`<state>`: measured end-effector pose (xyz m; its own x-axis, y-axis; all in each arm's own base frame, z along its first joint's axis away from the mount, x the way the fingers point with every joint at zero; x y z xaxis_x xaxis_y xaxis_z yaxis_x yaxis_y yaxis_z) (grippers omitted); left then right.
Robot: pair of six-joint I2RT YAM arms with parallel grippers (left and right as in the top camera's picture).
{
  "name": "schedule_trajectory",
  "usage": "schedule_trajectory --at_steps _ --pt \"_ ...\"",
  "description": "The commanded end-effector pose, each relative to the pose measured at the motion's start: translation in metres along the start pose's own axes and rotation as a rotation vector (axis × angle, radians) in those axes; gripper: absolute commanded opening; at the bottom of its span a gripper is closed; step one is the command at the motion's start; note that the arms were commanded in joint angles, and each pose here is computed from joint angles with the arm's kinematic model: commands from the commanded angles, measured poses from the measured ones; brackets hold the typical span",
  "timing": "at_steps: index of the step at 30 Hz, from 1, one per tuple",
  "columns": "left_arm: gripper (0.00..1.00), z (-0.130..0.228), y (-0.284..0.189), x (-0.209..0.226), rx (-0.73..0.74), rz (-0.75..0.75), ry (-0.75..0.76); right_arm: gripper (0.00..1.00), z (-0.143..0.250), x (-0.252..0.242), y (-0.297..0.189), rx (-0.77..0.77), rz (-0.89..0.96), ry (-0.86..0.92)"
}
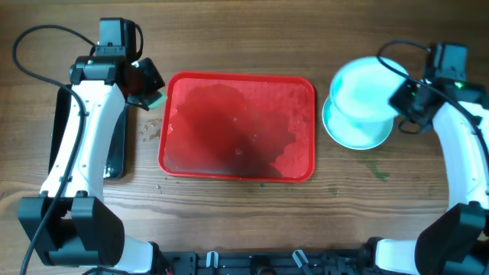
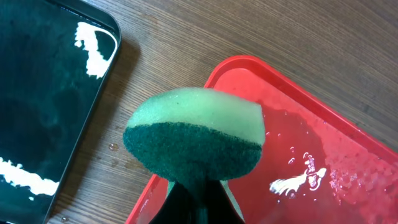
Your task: Clean dirty plates on tray and stack at the side
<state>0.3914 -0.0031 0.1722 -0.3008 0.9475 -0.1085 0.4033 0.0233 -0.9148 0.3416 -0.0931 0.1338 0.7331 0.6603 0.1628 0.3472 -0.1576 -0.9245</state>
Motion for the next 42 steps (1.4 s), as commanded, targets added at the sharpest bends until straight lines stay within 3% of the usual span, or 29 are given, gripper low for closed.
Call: schedule_trajectory --at_steps 1,5,6,7,8,9,13,18,25,32,35,38,39,40,42 --pt "0.04 -0.001 0.002 0.002 -0.002 -0.014 -0.017 0.04 0.032 -0.013 0.031 0.083 -0.003 -0.039" --pt "0.04 -0.001 0.002 0.002 -0.001 -0.014 -0.016 0.04 0.060 -0.028 0.064 0.100 -0.009 -0.039" --pt "0.04 -0.001 0.002 0.002 0.000 -0.014 -0.016 0.11 0.065 -0.030 0.066 0.110 -0.003 -0.038" --pt "0.04 -0.001 0.002 0.002 -0.001 -0.014 -0.016 0.46 0.067 -0.031 0.066 0.119 -0.005 -0.037" --pt "0.04 -0.001 0.002 0.002 -0.001 -0.014 -0.016 0.62 0.068 -0.029 0.066 0.123 -0.014 -0.038" --pt "0.04 -0.001 0.002 0.002 -0.001 -0.014 -0.016 0.66 0.068 -0.024 0.063 0.137 -0.042 -0.038" --pt "0.04 0.002 0.002 0.003 0.010 -0.018 -0.015 0.75 0.057 0.019 0.030 0.182 -0.208 -0.109" --pt "0.04 0.003 0.002 0.015 0.028 -0.037 -0.042 0.85 0.050 0.098 -0.045 0.118 -0.353 -0.402" --pt "0.04 0.014 0.000 0.108 0.074 -0.291 -0.239 0.87 0.153 0.189 -0.053 0.191 -0.491 -0.656" --pt "0.05 0.020 0.040 0.171 -0.009 -0.335 -0.425 0.87 0.227 0.224 -0.023 0.275 -0.520 -0.797" --pt "0.16 0.034 0.057 0.190 -0.022 -0.349 -0.467 0.87 0.236 0.227 -0.022 0.277 -0.524 -0.827" --pt "0.39 0.045 0.065 0.201 -0.016 -0.361 -0.493 0.87 0.236 0.226 -0.022 0.275 -0.524 -0.842" --pt "0.42 0.046 0.065 0.203 -0.015 -0.364 -0.497 0.87 0.236 0.226 -0.022 0.273 -0.521 -0.845" --pt "0.51 0.046 0.065 0.204 -0.015 -0.365 -0.501 0.87 0.236 0.225 -0.021 0.268 -0.519 -0.853" --pt "0.86 0.042 0.065 0.207 -0.035 -0.360 -0.509 0.87 0.235 0.226 -0.022 0.262 -0.525 -0.865"
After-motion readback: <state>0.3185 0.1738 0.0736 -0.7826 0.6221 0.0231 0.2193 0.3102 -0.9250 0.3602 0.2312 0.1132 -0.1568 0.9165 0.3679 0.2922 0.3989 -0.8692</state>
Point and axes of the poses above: each gripper's point midway between its finger pads, its own y axis out along the fingers, its own x axis along the line the jaws close on, z = x × y, the point moved 1 cm from there along -y, back along the fingers, and after that the axes turned 9 degrees about y, right-handed, at the moved point
